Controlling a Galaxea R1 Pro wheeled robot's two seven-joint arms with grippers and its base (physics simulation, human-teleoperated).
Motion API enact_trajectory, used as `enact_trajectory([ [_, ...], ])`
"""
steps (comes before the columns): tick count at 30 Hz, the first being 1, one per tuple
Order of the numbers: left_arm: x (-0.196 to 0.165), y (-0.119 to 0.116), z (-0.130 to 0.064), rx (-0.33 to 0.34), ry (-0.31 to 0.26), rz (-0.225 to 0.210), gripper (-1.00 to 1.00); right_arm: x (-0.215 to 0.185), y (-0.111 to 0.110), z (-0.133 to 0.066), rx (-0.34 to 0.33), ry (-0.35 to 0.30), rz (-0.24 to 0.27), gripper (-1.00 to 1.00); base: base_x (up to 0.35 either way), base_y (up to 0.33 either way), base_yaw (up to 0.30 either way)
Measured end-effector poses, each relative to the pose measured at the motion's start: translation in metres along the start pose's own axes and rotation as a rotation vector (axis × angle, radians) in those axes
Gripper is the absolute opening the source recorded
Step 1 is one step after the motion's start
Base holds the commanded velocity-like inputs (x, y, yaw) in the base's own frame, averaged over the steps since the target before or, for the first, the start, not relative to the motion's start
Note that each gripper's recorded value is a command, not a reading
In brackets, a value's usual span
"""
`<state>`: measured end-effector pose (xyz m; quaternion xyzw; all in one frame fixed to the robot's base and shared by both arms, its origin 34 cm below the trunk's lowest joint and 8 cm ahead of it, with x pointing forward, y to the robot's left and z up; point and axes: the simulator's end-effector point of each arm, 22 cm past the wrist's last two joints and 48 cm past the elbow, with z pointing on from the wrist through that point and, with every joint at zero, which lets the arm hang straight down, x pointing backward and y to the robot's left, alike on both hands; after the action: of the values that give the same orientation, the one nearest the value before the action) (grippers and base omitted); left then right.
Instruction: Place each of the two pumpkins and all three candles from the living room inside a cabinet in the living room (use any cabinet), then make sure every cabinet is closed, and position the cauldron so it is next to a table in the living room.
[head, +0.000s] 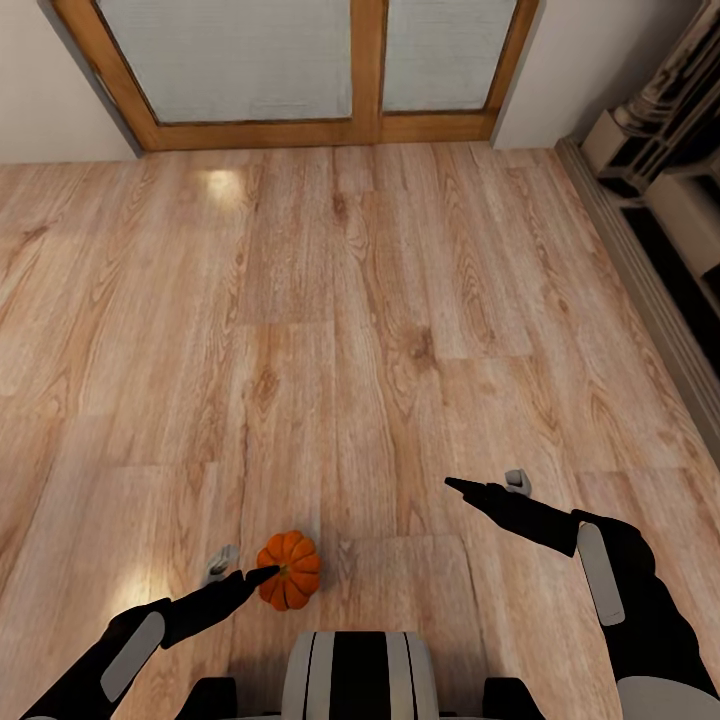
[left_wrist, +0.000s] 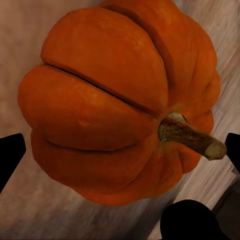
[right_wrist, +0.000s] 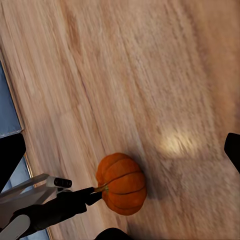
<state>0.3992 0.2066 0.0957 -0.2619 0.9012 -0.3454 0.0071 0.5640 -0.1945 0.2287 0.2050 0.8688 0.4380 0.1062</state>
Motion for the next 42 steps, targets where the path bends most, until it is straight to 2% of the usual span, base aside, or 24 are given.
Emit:
enact_trajectory([
  [15,-0.001,-0.001,-0.001,0.006,-0.002,-0.001,1.0,0.0,0.0,0.0,0.0,0.0,0.0,1.0,0.002,0.0,0.0],
  [31,0.01,0.014,0.006,-0.012,0.021,-0.024,1.0,0.009,-0.018,0.007,0.017,0.02,0.026,1.0,0.0,0.0,0.0],
  [42,0.01,0.014,0.006,-0.011,0.021,-0.024,1.0,0.009,-0.018,0.007,0.017,0.02,0.027,1.0,0.0,0.0,0.0],
])
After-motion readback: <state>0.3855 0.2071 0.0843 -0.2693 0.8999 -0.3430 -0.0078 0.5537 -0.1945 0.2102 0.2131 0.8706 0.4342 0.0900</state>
